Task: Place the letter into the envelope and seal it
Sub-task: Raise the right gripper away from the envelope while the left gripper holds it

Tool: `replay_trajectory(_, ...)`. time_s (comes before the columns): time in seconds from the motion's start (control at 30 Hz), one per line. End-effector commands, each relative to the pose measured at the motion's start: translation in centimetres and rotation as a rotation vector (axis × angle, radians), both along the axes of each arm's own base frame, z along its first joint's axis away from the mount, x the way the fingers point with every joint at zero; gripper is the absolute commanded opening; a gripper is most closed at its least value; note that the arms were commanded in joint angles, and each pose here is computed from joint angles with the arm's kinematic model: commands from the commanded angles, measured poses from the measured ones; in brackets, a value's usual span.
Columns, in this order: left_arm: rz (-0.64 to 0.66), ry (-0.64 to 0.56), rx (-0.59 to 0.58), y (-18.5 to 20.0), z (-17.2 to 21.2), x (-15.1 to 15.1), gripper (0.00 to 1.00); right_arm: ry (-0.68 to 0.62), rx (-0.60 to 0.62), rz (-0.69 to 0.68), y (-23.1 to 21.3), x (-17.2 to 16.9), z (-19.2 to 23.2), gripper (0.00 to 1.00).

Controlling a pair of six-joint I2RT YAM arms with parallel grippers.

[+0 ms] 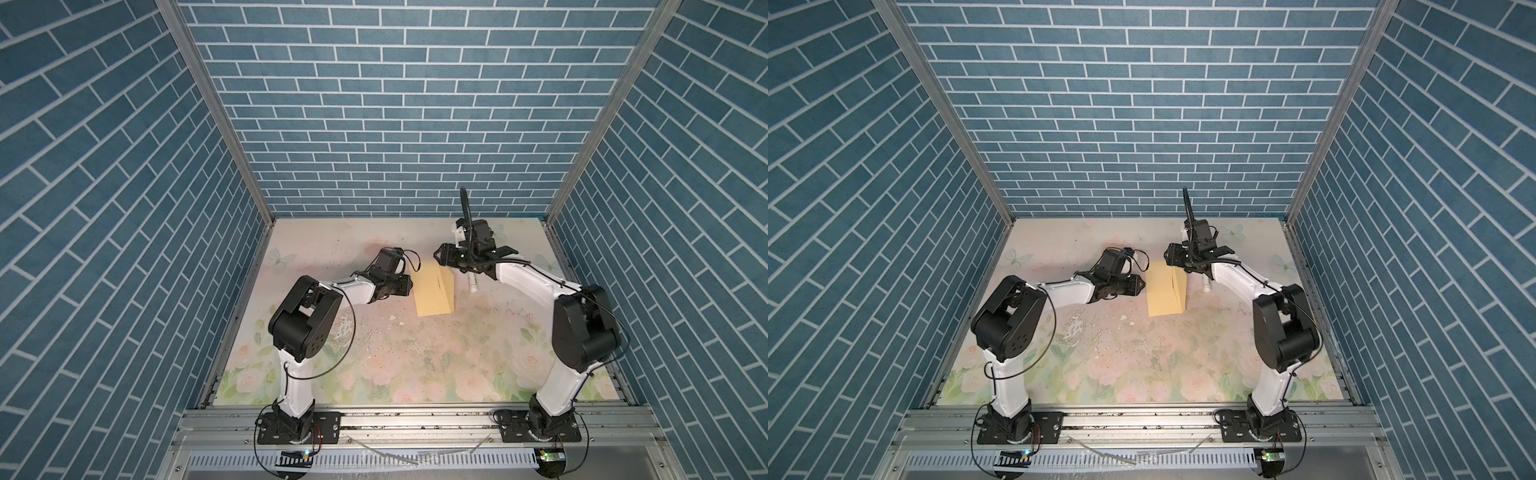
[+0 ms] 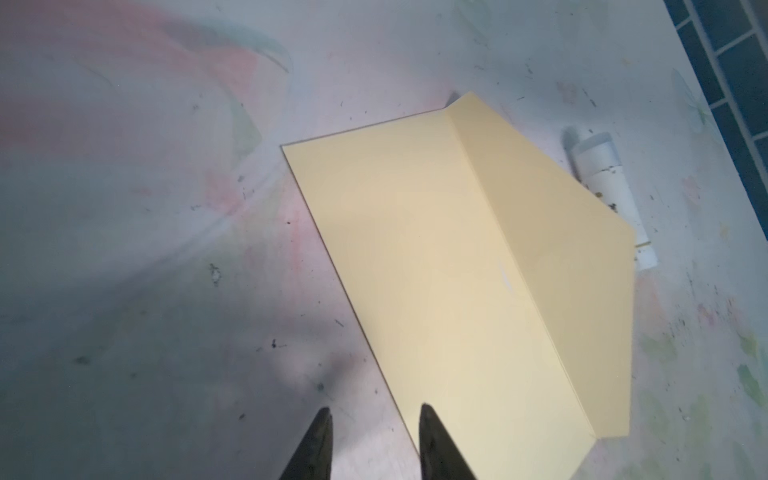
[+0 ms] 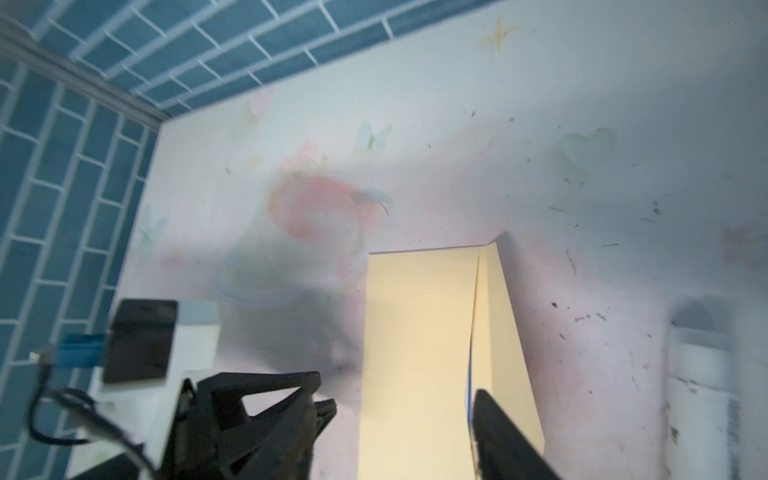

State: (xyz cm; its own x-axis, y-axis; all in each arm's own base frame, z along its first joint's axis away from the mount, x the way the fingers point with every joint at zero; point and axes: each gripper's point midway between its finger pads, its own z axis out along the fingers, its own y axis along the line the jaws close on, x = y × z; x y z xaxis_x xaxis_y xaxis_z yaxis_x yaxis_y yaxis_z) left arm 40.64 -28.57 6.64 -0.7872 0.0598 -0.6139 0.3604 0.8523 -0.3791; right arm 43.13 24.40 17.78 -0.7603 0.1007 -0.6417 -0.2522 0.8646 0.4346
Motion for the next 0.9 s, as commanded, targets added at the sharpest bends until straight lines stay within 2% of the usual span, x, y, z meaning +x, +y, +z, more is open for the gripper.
replay_trajectory(0.0,-0.002,-0.081,0.041,1.6,2.6,-0.5,0.43,0.035,-0.137,-0.045,-3.4,-0.9,-2.4,0.75)
replay_trajectory(0.17,-0.008,-0.162,0.025,2.6,5.8,-1.8,0.52,0.087,-0.184,-0.067,-4.9,-0.1,-3.5,0.8)
replay_trajectory(0.33,-0.004,-0.212,0.014,3.2,7.7,-2.4,0.58,0.187,-0.178,-0.028,-3.6,0.7,-6.2,0.8)
replay_trajectory(0.4,-0.004,-0.227,0.012,3.4,8.1,-2.6,0.6,0.227,-0.18,-0.027,-3.2,1.0,-7.5,0.77)
replay_trajectory(0.5,0.003,-0.248,0.007,3.7,8.4,-2.9,0.63,0.277,-0.166,-0.019,-2.6,1.3,-9.2,0.69)
replay_trajectory(0.87,0.012,-0.288,-0.031,3.9,8.9,-3.3,0.7,0.388,-0.051,-0.022,-0.9,0.3,-12.3,0.26)
